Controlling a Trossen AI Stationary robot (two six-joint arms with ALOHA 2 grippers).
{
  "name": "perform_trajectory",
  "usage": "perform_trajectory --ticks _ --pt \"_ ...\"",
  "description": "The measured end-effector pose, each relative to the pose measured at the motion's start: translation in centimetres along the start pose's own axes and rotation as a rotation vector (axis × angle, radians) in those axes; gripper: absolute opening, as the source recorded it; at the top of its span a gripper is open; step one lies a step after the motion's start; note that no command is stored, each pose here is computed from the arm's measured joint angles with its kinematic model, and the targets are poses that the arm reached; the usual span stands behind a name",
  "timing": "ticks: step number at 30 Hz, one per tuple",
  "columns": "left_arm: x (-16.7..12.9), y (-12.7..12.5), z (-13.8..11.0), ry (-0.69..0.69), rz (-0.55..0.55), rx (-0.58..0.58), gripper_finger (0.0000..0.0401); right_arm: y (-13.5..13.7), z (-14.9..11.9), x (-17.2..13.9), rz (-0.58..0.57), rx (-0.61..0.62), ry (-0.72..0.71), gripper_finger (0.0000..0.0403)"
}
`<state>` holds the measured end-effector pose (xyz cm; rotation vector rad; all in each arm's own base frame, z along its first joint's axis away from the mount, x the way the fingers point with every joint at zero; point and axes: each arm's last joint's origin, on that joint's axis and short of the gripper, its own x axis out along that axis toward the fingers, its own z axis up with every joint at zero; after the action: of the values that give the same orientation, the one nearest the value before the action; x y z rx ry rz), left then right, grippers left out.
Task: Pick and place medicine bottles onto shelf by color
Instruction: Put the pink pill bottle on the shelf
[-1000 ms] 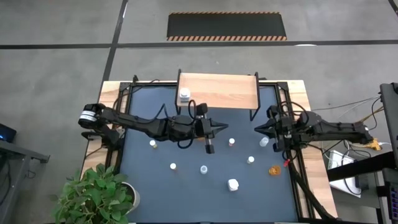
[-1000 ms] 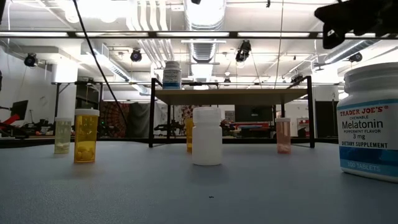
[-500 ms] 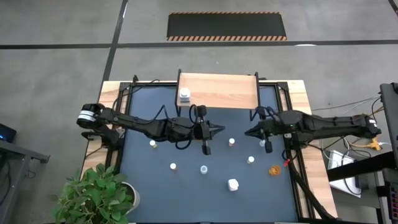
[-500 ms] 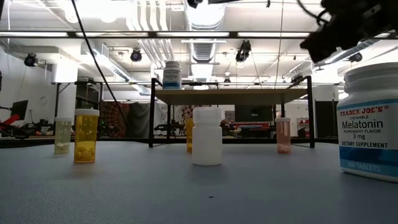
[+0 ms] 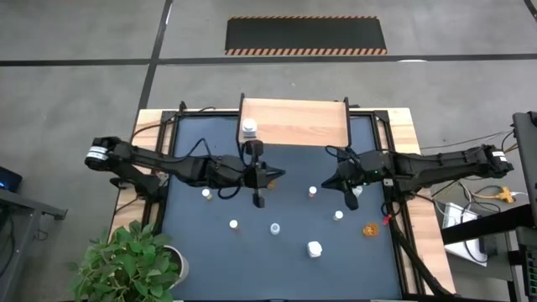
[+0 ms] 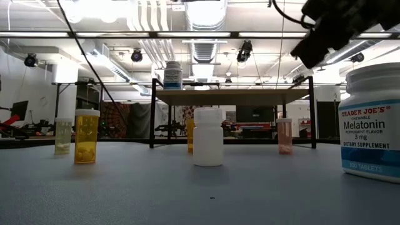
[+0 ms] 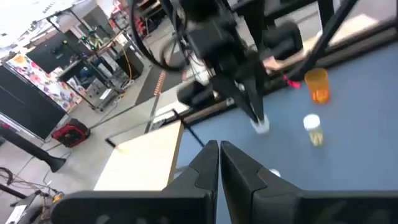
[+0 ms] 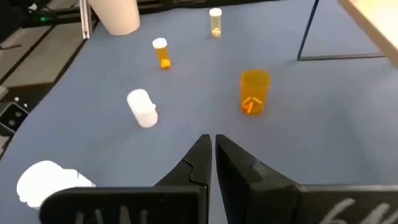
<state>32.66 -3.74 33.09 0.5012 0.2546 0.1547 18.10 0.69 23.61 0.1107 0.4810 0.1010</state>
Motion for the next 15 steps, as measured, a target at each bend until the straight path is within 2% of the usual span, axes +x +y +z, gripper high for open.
perform_trajectory --ticks 9,15 --pt "-3.3 0.8 -2.1 -0.037 0.041 0.040 0.0000 0.0 2.6 2.5 -0.006 -0.006 0.054 0.0013" --pt "-4.6 0.8 -3.3 -0.055 0.074 0.081 0.0000 -0.1 2.8 3.6 -0.019 0.013 0.206 0.0013"
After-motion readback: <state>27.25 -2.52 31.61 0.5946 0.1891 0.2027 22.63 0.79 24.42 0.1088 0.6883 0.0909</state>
